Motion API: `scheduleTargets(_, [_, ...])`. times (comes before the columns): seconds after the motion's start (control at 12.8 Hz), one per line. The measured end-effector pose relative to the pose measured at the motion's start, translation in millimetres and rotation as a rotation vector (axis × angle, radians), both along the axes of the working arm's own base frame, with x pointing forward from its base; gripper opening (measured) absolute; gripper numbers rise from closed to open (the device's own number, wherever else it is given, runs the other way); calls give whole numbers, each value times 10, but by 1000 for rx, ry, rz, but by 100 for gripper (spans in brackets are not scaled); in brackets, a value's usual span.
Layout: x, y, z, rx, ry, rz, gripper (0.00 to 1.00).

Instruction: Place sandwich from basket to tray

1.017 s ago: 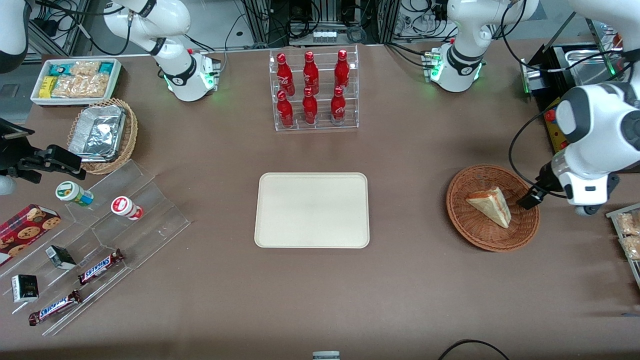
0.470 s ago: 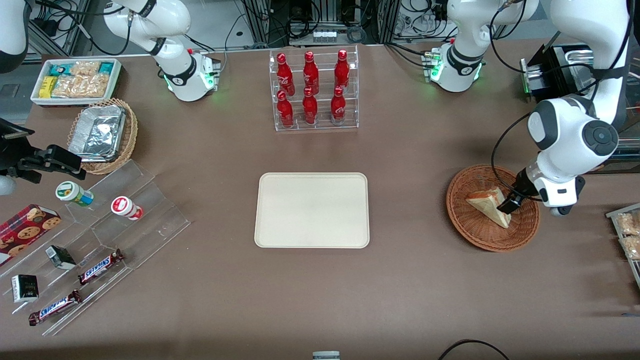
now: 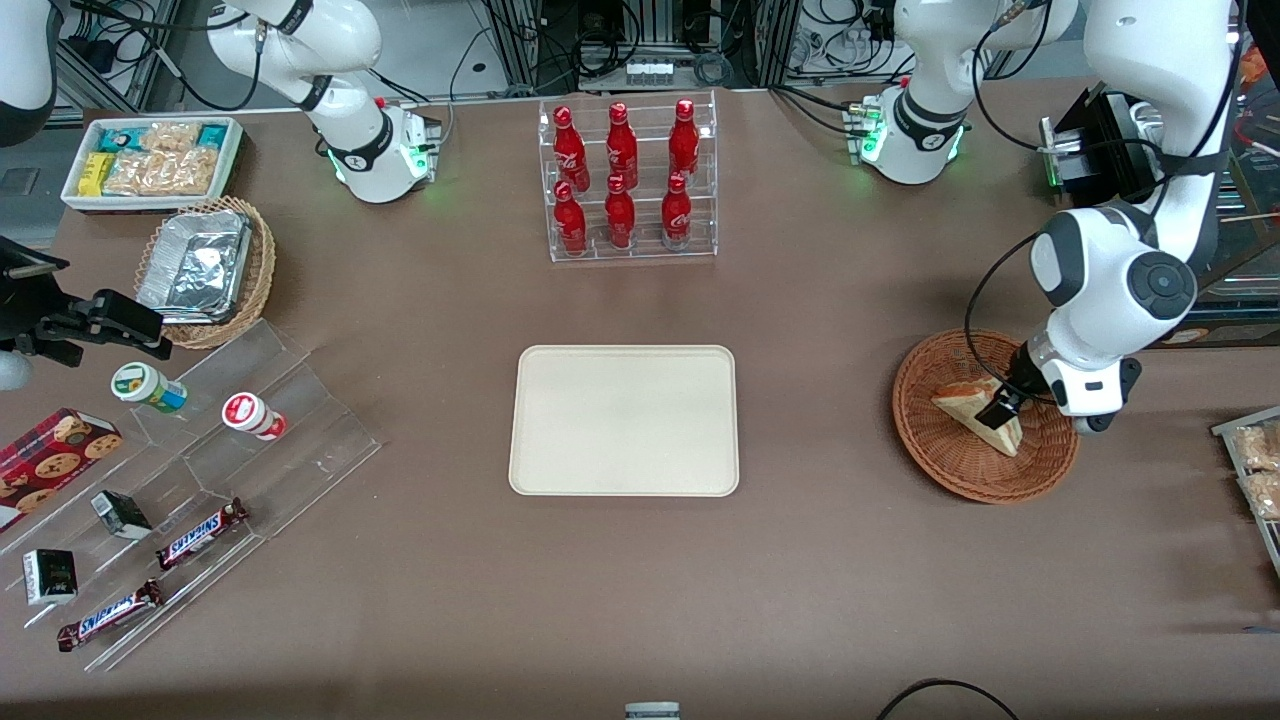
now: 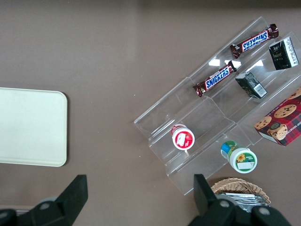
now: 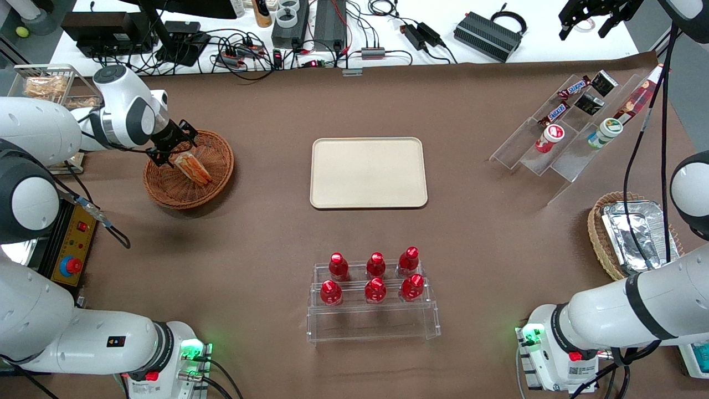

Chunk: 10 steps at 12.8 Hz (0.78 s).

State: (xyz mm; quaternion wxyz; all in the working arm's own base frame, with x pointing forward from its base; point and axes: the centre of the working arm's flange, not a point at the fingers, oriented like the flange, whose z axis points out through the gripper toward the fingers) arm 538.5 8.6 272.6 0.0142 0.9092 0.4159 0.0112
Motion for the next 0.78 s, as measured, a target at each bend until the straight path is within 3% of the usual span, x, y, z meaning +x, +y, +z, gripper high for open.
scheduleTargets(0.31, [-88, 3, -150, 2, 12, 1, 100])
scheduleTargets(0.7, [-53, 3, -122, 3, -1, 1, 42])
scheduleTargets(0.78, [-26, -2, -82, 2, -10, 0, 36])
